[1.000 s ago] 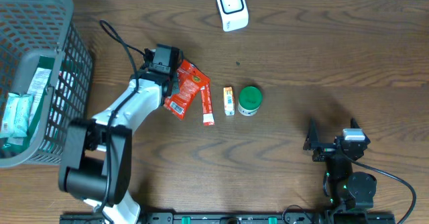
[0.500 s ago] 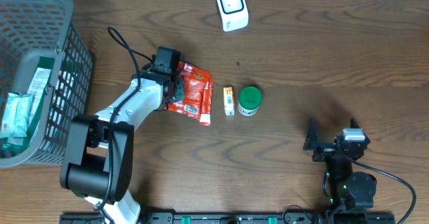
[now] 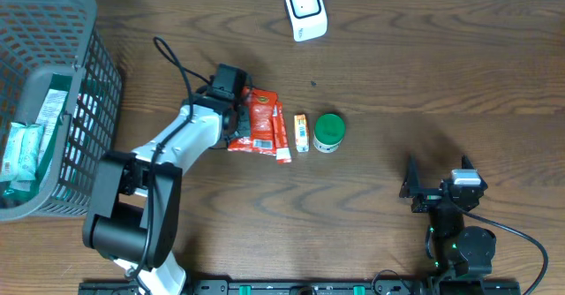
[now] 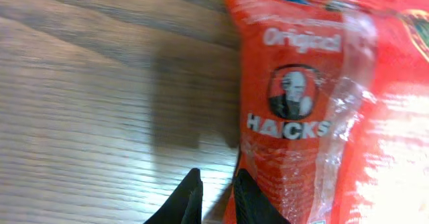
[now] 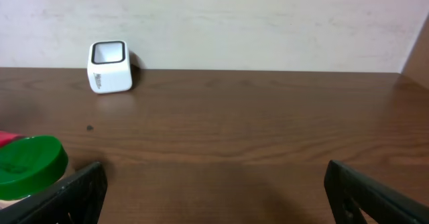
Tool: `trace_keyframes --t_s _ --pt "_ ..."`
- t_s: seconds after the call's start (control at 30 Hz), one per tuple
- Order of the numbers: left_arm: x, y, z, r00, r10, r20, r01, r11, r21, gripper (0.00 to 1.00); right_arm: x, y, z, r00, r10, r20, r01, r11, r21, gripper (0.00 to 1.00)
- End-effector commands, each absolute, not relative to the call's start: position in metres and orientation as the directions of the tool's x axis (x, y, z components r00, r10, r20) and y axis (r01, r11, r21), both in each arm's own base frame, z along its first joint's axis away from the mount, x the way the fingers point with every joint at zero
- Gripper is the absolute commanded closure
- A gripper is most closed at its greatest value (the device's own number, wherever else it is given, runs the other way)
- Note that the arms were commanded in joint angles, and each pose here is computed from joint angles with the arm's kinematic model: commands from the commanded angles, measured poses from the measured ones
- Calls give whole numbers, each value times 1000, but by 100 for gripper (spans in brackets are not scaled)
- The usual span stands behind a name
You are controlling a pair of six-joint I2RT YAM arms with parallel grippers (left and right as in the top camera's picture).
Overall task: Scan the item barcode
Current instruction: 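Lower the red bag onto the table beside the snack stick and release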
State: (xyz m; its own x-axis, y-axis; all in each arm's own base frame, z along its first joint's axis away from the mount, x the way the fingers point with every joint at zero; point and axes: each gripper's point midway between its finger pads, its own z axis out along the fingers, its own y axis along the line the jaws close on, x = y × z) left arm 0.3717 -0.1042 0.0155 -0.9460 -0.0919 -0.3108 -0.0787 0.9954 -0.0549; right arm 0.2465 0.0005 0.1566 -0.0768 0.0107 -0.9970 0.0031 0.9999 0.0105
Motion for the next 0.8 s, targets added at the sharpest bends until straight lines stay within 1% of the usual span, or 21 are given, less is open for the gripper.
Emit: trace_keyframes --t_s 0.0,0.13,0.17,0.33,0.47,0.57,0.67,0.77 --pt "371 -120 18 -946 -52 -320 -32 997 -68 81 247 2 155 -82 21 -996 -2 1000 21 1" --pt "376 -122 20 -939 -42 -342 -22 998 -64 81 247 2 155 -82 21 -996 -2 1000 21 1" --pt "377 -120 20 -936 -37 -349 -19 998 -54 78 247 2 155 -82 21 -996 -2 1000 21 1" --pt "385 -112 25 -920 19 -390 16 1000 13 77 247 2 155 -82 21 -996 -2 1000 21 1" --pt "392 -112 45 -899 29 -437 25 1000 15 73 247 2 155 -82 21 -996 -2 1000 21 1" --pt "398 -114 74 -869 19 -494 25 1000 -6 67 247 2 155 -82 20 -996 -2 1000 20 1" --pt "405 -112 115 -828 -4 -561 16 999 -31 51 247 2 155 -82 21 -996 -2 1000 21 1" --pt "409 -100 168 -786 -41 -617 -12 999 -52 47 247 2 155 -82 21 -996 -2 1000 21 1"
